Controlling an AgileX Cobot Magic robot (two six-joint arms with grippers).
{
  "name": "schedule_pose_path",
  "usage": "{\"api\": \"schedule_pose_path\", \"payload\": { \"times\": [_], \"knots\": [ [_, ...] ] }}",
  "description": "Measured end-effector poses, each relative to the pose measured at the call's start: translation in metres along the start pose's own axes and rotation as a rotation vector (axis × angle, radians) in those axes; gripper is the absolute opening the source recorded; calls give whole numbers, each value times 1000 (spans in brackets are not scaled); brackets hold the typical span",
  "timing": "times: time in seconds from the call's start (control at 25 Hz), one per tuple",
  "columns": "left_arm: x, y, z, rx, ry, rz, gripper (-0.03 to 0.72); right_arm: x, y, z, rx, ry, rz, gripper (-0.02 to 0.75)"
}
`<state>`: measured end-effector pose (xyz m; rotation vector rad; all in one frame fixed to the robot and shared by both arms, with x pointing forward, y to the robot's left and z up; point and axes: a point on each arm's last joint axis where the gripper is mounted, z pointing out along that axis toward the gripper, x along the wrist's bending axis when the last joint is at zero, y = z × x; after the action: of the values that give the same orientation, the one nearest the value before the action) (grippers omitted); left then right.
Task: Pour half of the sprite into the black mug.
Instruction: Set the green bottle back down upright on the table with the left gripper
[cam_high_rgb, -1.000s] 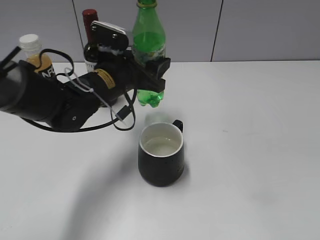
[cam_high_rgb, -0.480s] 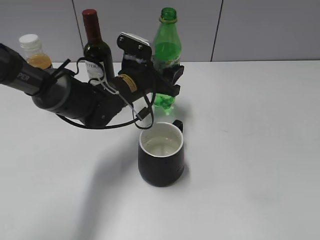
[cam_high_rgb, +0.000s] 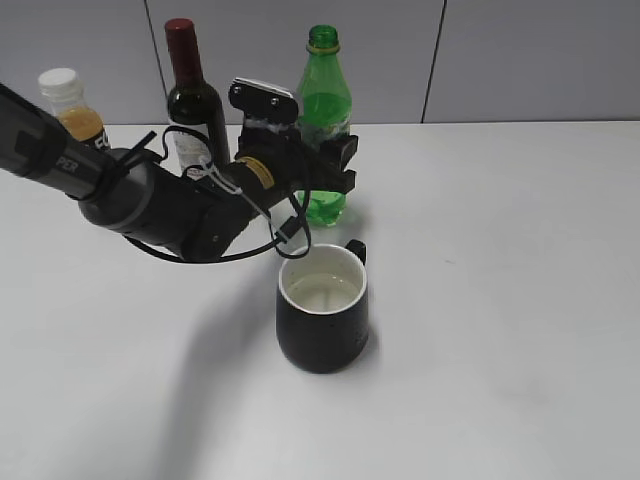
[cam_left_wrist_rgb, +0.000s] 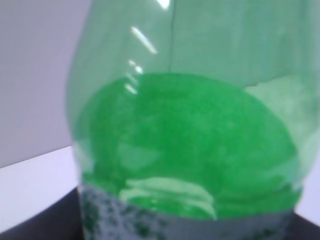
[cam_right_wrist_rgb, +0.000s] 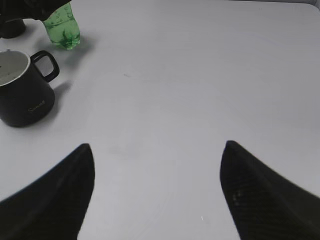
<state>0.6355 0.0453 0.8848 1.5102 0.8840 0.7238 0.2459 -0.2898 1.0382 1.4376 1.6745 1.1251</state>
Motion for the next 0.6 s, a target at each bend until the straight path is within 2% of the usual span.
{"api": "schedule_pose_path", "payload": {
  "times": [0.24, 0.44, 0.6],
  "knots": [
    [0, -1, 0, 5, 2, -1, 459, 0, 0, 0, 0, 0, -1, 593],
    [0, -1, 0, 4, 3, -3, 573, 0, 0, 0, 0, 0, -1, 593],
    [0, 8, 1, -21, 2, -3, 605, 0, 0, 0, 0, 0, -1, 592]
  ]
}}
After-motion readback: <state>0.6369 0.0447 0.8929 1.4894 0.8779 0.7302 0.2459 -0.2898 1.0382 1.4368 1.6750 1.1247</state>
